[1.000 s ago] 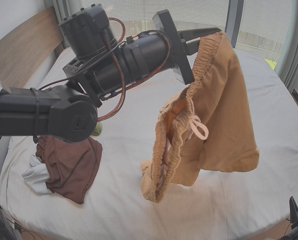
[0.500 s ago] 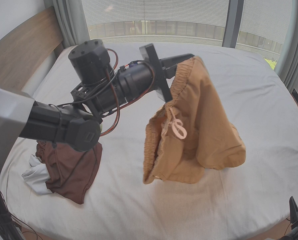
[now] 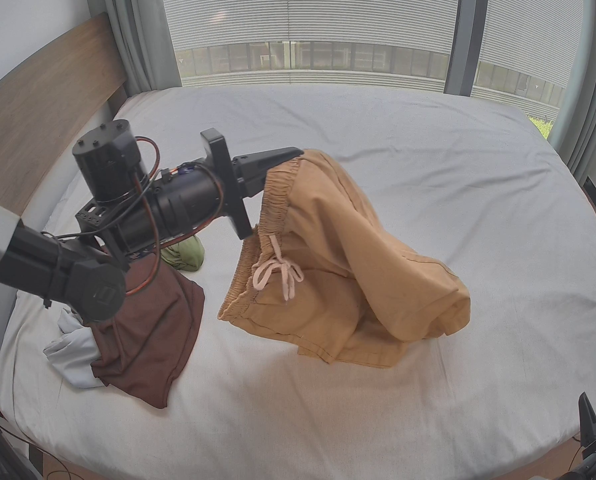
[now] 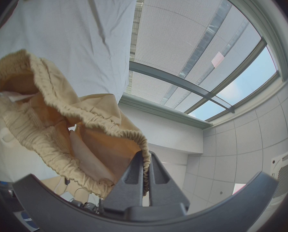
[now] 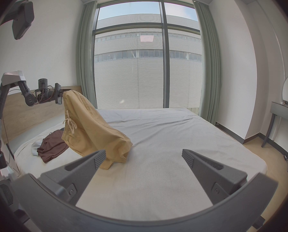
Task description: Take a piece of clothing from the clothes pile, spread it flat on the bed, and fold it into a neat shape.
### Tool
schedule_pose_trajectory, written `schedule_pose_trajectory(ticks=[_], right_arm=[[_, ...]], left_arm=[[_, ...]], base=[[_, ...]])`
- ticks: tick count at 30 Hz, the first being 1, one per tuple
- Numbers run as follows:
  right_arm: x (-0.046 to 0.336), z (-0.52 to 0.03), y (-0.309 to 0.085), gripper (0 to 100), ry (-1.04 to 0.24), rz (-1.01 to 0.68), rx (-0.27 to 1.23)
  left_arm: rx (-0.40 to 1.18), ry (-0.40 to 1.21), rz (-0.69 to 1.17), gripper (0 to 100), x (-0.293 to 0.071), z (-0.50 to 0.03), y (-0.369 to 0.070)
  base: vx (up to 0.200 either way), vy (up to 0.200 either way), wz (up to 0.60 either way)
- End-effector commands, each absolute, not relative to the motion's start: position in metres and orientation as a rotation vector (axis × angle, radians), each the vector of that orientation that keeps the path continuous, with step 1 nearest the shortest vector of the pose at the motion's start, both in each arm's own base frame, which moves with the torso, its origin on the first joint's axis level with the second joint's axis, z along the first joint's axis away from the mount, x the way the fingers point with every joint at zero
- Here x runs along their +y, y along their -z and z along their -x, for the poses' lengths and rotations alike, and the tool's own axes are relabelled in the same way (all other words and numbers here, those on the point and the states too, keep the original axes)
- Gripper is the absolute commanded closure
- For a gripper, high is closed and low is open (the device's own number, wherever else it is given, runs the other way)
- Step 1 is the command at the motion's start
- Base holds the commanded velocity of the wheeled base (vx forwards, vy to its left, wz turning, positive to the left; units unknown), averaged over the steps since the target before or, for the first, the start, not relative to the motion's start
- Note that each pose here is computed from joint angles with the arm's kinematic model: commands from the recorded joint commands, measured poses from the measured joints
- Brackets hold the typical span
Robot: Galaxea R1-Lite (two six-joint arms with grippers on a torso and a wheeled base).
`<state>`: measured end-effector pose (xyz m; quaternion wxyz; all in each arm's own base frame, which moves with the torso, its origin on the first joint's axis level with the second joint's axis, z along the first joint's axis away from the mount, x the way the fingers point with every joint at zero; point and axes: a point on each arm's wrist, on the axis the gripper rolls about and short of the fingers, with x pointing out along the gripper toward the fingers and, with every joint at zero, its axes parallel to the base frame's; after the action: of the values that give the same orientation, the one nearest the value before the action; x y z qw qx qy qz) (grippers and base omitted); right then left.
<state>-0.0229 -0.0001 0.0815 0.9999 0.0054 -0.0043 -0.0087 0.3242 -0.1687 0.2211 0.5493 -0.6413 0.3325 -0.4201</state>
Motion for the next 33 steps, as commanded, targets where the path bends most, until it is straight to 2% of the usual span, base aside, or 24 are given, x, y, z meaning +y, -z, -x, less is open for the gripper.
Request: schedule_pose_trajectory(ticks=[1, 6, 13, 28, 33], right_arm=[[0.0, 0.022, -0.076, 0, 0.017, -0.011, 0.001], [0.0, 0.022, -0.076, 0, 0.017, -0.011, 0.003], [0.0, 0.022, -0.076, 0, 0.017, -0.011, 0.001], [0.0, 0.022, -0.076, 0, 0.017, -0.008, 0.003], [0.0, 0.022, -0.076, 0, 0.017, -0.008, 0.003]], left_arm=[[0.727, 1.009, 1.475, 100, -0.137, -0.311, -0.23], [0.671, 1.007, 1.419, 100, -0.117, -0.304, -0.225], [0.642, 0.975, 1.296, 100, -0.111, -0.293, -0.198], [0.474, 0.918, 0.829, 100, -0.089, -0.282, -0.116], [0.43, 0.926, 0.729, 100, -0.085, -0.271, -0.106]], base=[[0.0, 0.0, 0.0], [0.0, 0.0, 0.0], [0.0, 0.0, 0.0], [0.0, 0.0, 0.0], [0.0, 0.0, 0.0]])
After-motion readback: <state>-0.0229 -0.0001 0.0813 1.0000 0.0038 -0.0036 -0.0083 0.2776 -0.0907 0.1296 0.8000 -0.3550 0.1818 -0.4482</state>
